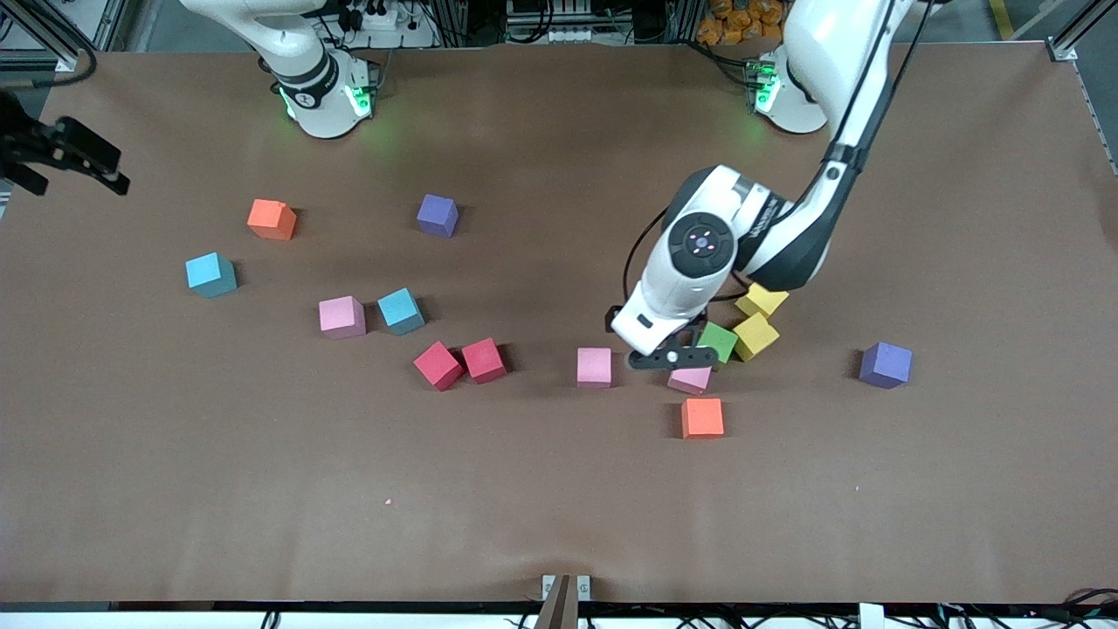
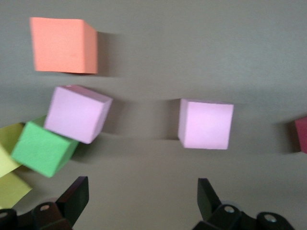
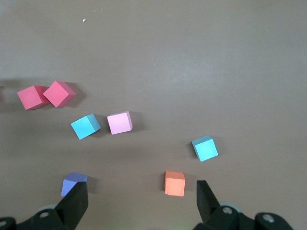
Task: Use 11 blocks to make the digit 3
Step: 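Grasp the lavender block with the left gripper while the right gripper reaches out, then lift the lavender block with the left gripper while the right grasps purple block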
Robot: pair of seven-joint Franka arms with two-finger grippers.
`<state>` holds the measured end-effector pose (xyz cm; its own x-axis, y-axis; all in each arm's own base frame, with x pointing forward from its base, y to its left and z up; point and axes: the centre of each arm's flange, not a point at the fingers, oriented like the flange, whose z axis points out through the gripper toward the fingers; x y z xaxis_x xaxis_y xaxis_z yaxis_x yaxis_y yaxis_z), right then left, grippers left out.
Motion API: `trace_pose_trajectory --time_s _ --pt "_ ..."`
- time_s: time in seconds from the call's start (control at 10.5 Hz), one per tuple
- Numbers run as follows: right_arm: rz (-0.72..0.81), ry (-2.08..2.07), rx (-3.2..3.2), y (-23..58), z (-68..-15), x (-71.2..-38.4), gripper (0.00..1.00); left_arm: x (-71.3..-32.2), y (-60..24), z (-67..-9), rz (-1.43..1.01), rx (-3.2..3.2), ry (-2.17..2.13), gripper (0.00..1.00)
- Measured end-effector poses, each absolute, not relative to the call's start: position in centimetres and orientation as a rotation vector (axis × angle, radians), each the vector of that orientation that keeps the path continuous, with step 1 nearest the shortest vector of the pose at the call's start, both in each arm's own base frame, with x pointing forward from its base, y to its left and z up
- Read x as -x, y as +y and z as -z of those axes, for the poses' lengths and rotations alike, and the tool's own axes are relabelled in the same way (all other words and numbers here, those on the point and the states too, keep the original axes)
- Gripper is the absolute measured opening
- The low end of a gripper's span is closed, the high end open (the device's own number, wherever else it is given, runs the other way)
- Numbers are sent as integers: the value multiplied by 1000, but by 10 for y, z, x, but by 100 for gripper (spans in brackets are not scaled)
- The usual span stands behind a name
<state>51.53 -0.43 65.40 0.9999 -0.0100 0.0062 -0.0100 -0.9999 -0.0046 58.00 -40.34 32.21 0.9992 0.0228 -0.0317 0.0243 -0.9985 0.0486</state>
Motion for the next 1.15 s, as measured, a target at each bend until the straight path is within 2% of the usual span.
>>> trace_pose_trajectory --time_s 0.48,0.86,1.15 --pt "-26 -50 3138 17 -556 -531 100 -582 -441 -270 -44 -3033 -5 100" --pt "-151 -135 3140 48 -478 -542 100 -582 -459 -225 -66 -3011 -22 100" --pt "-56 -140 3141 47 -425 -543 100 -584 -460 -208 -70 -3008 -17 100"
